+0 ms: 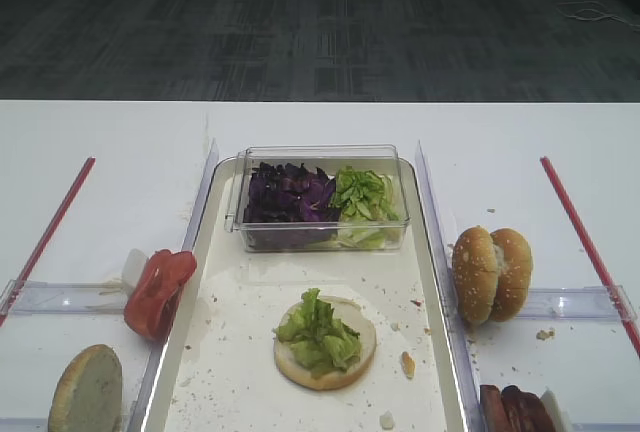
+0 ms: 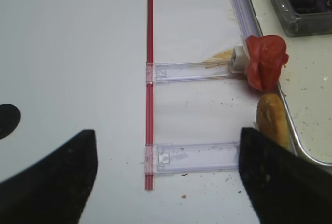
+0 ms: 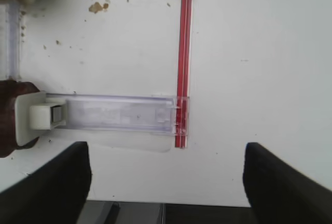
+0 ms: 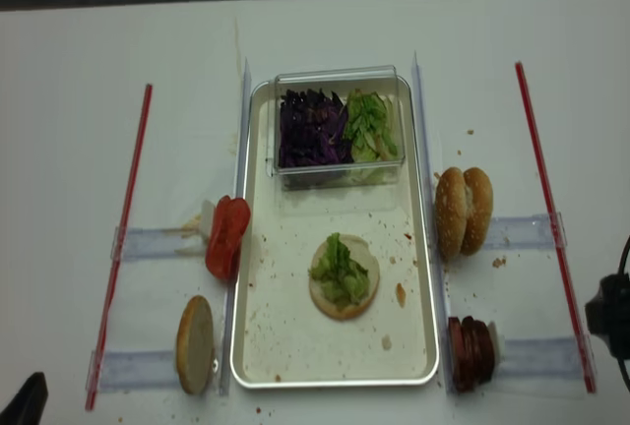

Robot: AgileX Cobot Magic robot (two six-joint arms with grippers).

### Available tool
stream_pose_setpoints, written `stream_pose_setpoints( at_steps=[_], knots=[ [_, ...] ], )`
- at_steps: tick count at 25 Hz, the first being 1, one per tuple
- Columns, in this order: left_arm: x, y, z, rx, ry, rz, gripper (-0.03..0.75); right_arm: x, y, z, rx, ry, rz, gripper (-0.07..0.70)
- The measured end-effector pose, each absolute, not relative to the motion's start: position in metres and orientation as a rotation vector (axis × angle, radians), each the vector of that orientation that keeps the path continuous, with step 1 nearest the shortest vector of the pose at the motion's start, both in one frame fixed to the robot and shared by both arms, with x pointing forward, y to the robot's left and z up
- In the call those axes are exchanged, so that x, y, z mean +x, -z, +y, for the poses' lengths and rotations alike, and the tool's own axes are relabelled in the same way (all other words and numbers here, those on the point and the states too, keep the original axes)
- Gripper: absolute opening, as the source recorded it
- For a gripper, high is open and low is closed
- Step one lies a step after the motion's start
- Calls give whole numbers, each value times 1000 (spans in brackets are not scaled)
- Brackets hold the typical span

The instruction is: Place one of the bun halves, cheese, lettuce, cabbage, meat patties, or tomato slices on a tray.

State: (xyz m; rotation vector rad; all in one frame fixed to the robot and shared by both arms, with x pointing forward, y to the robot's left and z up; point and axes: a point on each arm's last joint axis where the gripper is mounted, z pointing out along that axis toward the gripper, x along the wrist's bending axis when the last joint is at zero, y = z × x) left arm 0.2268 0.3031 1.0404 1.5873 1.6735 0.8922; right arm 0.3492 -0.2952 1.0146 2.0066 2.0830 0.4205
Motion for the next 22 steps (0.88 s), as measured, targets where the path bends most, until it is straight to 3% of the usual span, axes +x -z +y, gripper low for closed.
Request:
stream_pose_setpoints(
  at_steps=[22],
  knots=[
    [227, -1040, 303, 1589, -893, 1673, 550, 281, -1037, -296, 1782, -696, 1844, 626]
  ],
)
